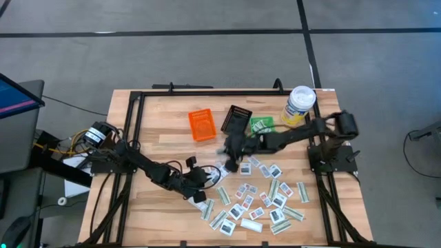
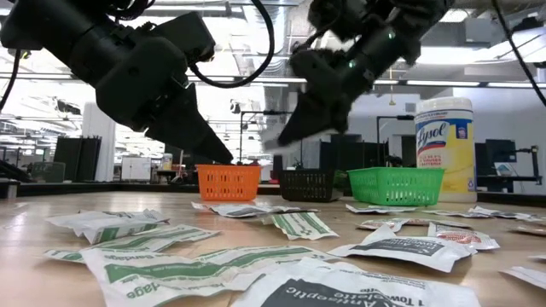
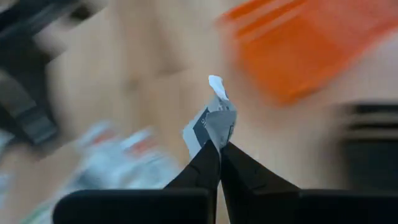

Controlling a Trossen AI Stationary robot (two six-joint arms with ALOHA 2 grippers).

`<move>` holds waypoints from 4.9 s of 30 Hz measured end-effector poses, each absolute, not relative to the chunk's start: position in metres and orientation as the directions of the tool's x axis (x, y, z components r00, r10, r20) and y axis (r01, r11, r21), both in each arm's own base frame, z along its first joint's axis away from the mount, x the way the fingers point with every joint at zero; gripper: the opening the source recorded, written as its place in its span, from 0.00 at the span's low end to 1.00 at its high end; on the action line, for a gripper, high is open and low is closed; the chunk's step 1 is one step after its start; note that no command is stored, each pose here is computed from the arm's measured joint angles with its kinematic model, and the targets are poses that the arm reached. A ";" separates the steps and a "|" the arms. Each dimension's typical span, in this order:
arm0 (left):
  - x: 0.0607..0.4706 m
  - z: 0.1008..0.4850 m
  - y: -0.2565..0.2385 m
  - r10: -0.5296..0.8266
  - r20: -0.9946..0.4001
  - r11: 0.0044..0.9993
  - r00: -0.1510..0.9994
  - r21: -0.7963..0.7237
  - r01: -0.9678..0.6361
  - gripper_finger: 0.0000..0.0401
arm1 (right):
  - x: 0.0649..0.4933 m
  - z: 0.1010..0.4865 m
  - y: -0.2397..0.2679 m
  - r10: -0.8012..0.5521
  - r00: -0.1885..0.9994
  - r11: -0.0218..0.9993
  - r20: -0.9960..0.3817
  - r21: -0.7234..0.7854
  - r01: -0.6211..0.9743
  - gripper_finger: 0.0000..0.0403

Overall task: Pick & Place First Aid Supplies
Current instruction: Put the black towelette pack into the black basket

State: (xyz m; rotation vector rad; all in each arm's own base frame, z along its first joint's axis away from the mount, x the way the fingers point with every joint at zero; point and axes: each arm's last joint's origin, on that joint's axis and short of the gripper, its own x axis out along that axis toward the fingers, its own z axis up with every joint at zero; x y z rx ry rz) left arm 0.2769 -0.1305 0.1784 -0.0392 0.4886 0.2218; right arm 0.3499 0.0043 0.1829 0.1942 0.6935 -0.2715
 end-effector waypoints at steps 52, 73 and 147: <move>0.302 0.146 -0.097 0.130 -0.599 0.960 0.790 -0.123 -0.251 0.33 | 0.312 0.236 0.078 -0.006 0.774 0.991 -0.633 0.097 0.087 0.25; 0.300 0.151 -0.106 0.172 -0.534 0.970 0.828 -0.053 -0.236 0.02 | 0.368 0.133 0.059 0.132 0.700 0.889 -0.702 0.396 0.229 0.25; 0.302 0.163 -0.113 0.232 -0.418 0.973 0.878 0.090 -0.214 0.32 | 0.322 0.200 -0.096 -0.272 0.633 0.910 -0.725 0.020 0.414 0.31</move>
